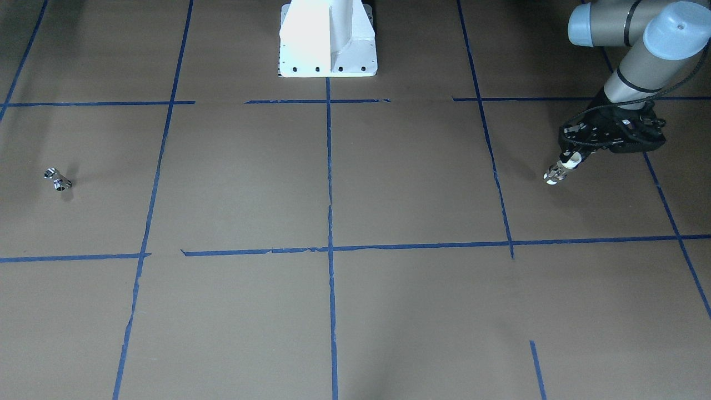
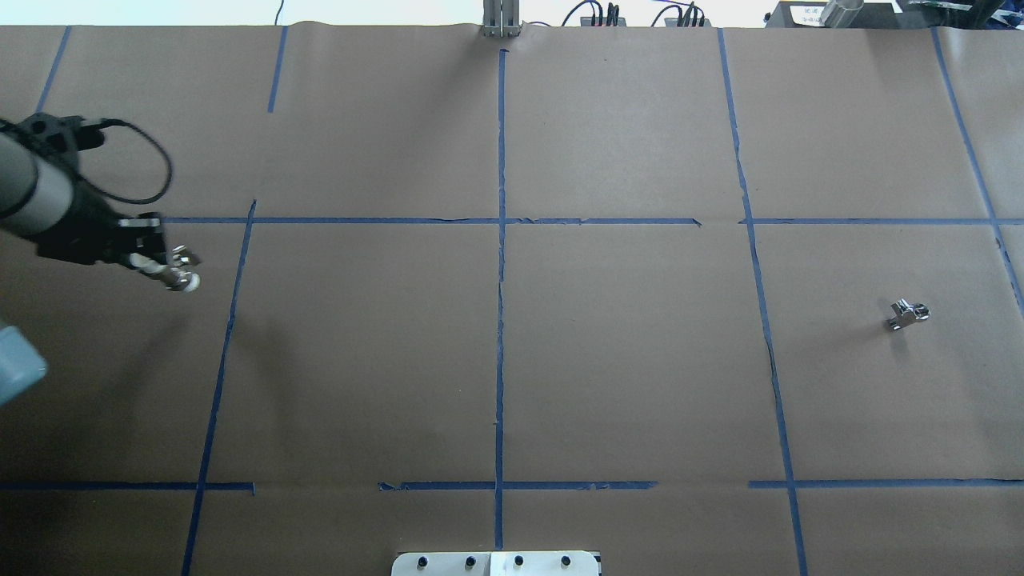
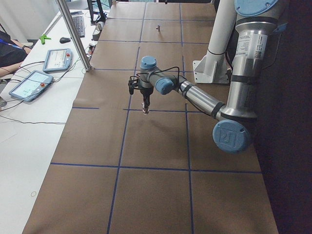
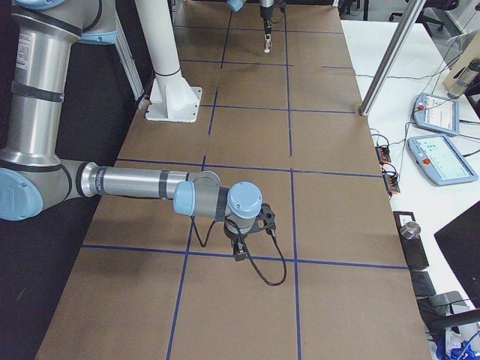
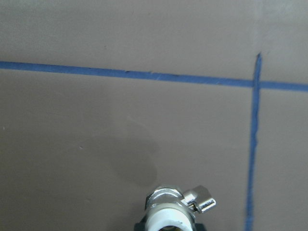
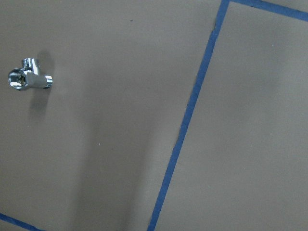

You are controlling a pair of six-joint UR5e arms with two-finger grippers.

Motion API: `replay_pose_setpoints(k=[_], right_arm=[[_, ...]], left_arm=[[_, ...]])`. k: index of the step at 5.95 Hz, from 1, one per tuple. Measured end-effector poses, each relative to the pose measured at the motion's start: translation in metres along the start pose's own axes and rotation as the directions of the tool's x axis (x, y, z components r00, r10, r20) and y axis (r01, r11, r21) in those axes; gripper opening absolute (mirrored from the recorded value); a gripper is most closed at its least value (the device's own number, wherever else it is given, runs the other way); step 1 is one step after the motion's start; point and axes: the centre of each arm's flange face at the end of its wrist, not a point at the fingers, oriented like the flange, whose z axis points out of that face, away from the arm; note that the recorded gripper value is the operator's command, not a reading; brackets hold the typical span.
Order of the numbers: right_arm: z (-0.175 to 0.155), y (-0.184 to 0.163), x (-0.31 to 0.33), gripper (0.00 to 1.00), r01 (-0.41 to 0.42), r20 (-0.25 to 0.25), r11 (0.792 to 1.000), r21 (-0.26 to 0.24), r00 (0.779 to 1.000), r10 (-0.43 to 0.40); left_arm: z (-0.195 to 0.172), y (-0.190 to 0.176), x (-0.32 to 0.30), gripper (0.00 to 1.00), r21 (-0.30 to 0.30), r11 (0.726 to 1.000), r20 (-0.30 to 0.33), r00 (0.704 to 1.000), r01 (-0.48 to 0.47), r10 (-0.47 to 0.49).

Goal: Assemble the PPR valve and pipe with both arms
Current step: 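Carry the white valve with the left gripper to the table center, set upright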

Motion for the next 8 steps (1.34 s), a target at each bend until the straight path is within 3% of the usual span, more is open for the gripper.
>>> replay_pose_setpoints(k=[2, 4, 6, 8], right_arm=[[0.000, 0.000, 0.000, 1.00, -0.001, 0.000, 1.000, 0.000, 1.000, 0.001], [0.000, 0.000, 0.000, 1.00, -0.002, 0.000, 1.000, 0.000, 1.000, 0.002], [0.000, 0.000, 0.000, 1.00, -0.002, 0.000, 1.000, 0.000, 1.000, 0.002], [0.000, 0.000, 0.000, 1.00, -0.002, 0.000, 1.000, 0.000, 1.000, 0.002]], left_arm=[[-0.012, 0.043, 0.129, 0.00, -0.072, 0.975, -0.011, 0.977, 0.211, -0.212], [-0.011, 0.069, 0.245, 0.00, -0.074, 0.926, -0.028, 0.927, 0.370, -0.373], [0.006, 0.087, 0.351, 0.00, -0.031, 0.890, -0.013, 0.890, 0.455, -0.456], [0.027, 0.109, 0.385, 0.09, -0.005, 0.889, 0.010, 0.889, 0.457, -0.457]])
